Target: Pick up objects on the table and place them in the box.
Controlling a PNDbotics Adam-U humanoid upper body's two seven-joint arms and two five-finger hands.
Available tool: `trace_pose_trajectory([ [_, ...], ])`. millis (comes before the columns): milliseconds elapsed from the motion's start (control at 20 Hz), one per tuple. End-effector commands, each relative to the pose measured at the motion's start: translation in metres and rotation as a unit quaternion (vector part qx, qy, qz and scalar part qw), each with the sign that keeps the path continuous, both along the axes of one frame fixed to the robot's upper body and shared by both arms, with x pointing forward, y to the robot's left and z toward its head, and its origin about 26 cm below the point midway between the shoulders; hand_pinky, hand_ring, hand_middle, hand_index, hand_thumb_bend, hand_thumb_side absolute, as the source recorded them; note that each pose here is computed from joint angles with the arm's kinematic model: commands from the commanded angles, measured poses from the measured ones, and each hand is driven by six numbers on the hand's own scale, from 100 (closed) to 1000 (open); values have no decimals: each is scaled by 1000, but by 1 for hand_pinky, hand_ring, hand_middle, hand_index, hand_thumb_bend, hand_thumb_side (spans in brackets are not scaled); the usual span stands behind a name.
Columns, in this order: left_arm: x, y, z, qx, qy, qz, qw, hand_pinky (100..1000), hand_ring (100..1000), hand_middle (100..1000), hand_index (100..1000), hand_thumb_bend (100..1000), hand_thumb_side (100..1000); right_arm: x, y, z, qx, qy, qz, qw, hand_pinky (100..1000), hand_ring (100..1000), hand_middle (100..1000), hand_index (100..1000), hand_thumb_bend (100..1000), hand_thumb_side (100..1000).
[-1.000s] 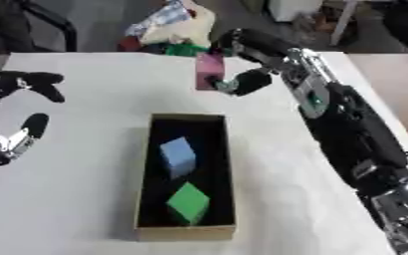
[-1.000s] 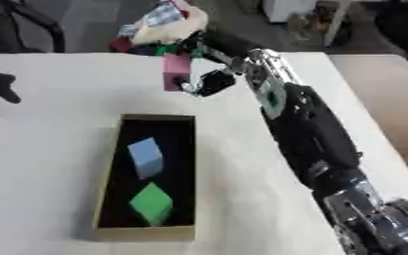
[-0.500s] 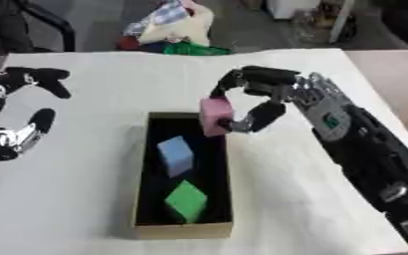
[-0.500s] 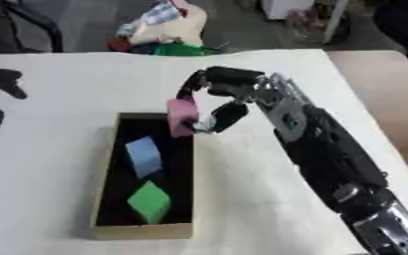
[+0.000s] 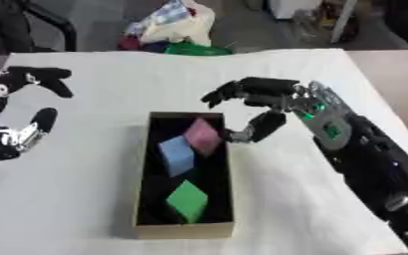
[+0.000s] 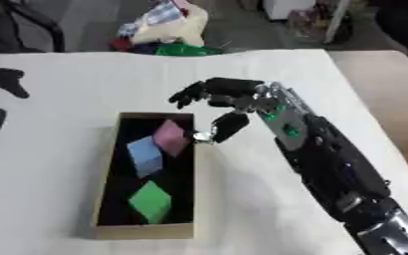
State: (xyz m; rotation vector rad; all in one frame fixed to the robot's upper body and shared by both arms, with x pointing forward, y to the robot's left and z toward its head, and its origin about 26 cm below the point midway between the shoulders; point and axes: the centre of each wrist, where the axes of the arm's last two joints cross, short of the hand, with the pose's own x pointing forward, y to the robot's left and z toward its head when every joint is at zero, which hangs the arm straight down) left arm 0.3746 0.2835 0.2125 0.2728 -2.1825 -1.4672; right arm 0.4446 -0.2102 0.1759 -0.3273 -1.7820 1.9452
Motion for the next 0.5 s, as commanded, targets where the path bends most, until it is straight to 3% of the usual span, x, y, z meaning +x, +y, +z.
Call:
trace_pose_trajectory([
  [50, -3, 7, 12, 7, -17, 6, 1000, 856, 704, 649, 932, 100, 687, -1, 0, 17, -3, -29, 6, 1000, 819, 837, 811, 982, 287, 636],
  [500, -4, 8, 11, 4, -16, 6, 1000, 856, 704, 649, 932, 100, 691, -6, -11, 37, 52, -85, -24, 995, 815, 832, 802, 979, 243, 599],
])
